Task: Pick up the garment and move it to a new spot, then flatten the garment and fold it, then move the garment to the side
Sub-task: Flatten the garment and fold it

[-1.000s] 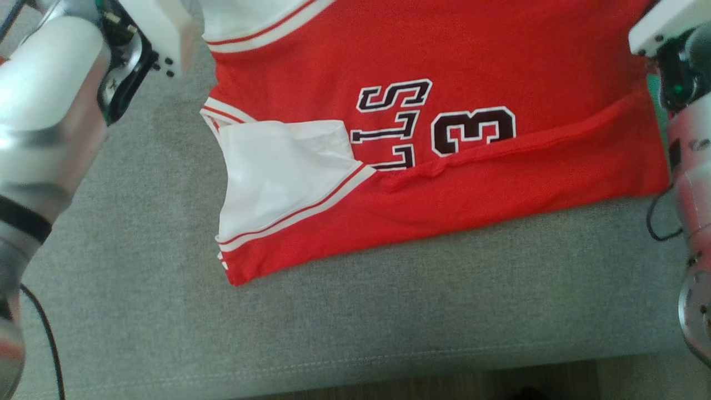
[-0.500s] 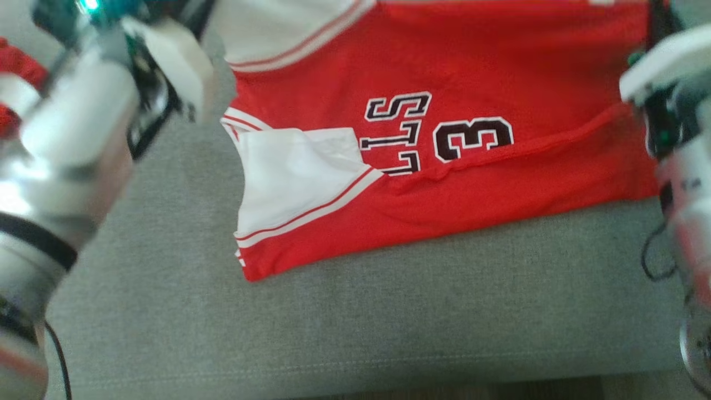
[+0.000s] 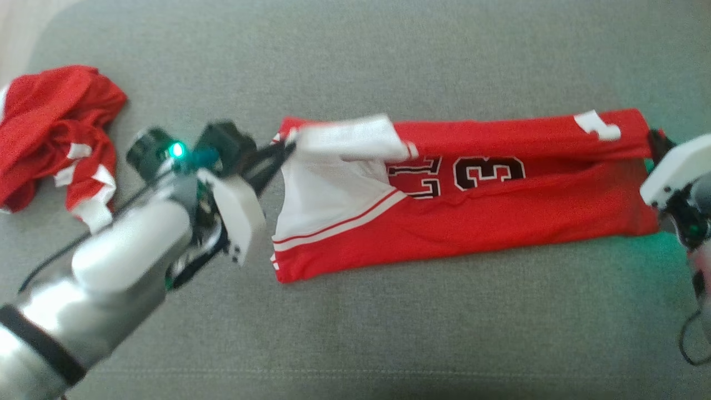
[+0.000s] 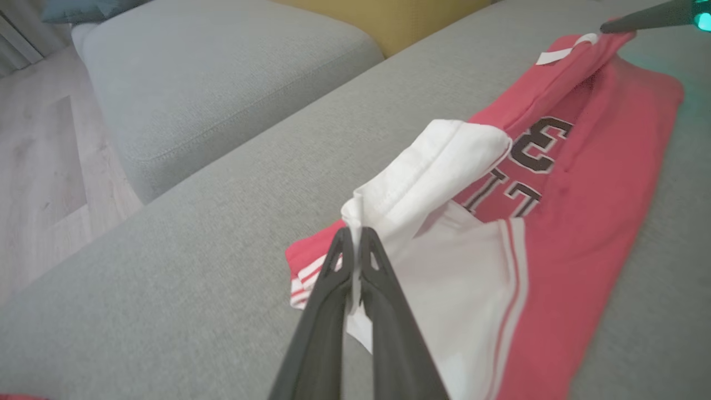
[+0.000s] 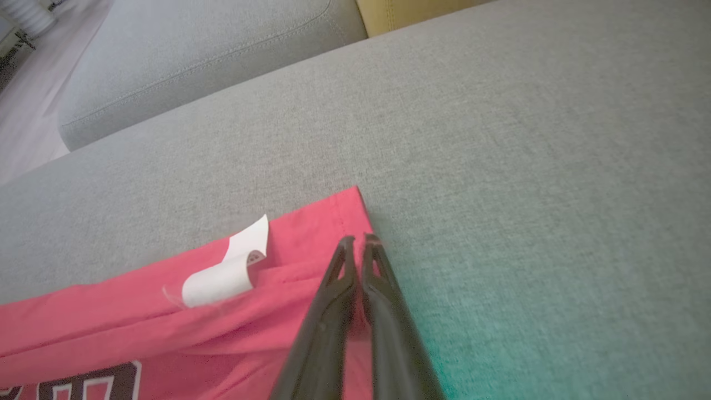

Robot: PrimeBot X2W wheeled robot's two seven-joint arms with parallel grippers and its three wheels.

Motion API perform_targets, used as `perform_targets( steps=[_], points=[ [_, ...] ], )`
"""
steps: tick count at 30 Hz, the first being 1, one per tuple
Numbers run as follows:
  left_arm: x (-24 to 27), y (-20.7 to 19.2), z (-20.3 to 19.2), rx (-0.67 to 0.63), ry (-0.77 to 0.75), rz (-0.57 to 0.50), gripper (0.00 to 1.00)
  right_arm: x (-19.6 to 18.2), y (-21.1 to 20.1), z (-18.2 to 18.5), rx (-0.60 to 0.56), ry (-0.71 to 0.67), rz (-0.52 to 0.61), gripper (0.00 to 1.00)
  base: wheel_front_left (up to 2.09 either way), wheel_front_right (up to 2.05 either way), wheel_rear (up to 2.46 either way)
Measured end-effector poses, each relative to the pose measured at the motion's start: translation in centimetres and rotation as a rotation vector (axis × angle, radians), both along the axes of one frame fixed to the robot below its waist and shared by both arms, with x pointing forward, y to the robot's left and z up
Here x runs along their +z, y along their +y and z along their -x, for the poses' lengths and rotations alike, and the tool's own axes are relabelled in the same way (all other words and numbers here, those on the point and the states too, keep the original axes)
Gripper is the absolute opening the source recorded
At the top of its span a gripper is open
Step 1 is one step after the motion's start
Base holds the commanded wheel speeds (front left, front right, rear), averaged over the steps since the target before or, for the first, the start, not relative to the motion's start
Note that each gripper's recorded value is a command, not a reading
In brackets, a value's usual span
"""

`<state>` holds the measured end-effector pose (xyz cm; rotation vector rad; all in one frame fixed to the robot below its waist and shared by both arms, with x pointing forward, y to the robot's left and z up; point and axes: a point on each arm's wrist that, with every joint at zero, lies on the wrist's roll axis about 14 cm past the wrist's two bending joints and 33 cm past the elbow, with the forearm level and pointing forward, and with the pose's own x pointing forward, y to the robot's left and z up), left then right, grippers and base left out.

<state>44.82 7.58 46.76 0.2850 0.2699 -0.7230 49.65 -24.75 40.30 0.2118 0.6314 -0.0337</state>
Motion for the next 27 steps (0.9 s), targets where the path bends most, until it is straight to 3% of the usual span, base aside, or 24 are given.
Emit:
perform_targets(
  steps=[11, 20, 21, 22, 23, 24, 27],
  points=[
    [-1.1, 0.0, 7.0, -0.03, 0.141, -0.045, 0.0, 0.5, -0.2, 3.4, 0.069, 0.085, 0.004, 0.0, 0.0, 0.0, 0.0],
    [-3.5, 0.0, 8.4, -0.017, 0.199, -0.084, 0.0, -0.9, -0.4, 6.6, 0.125, 0.203, 0.032, 0.0, 0.0, 0.0, 0.0],
    [-3.9, -0.1, 8.5, -0.013, 0.21, -0.087, 0.0, -1.2, -0.5, 7.0, 0.128, 0.213, 0.039, 0.06, 0.0, 0.0, 0.0],
    [-4.4, -0.1, 8.6, -0.004, 0.216, -0.088, 0.41, -1.3, -0.7, 7.2, 0.129, 0.218, 0.048, 1.0, 0.0, 0.0, 0.0],
    [-4.7, -0.1, 8.6, 0.005, 0.214, -0.088, 0.74, -1.4, -0.8, 7.4, 0.123, 0.218, 0.048, 1.0, 0.0, 0.0, 0.0],
    [-4.9, -0.1, 8.5, 0.012, 0.209, -0.089, 1.0, -1.3, -0.9, 7.5, 0.116, 0.214, 0.041, 1.0, 0.0, 0.0, 0.0],
    [-5.0, -0.1, 8.2, 0.046, 0.182, -0.071, 1.0, -0.2, -1.0, 7.1, 0.102, 0.153, 0.04, 1.0, 0.0, 0.0, 0.0]
  ],
)
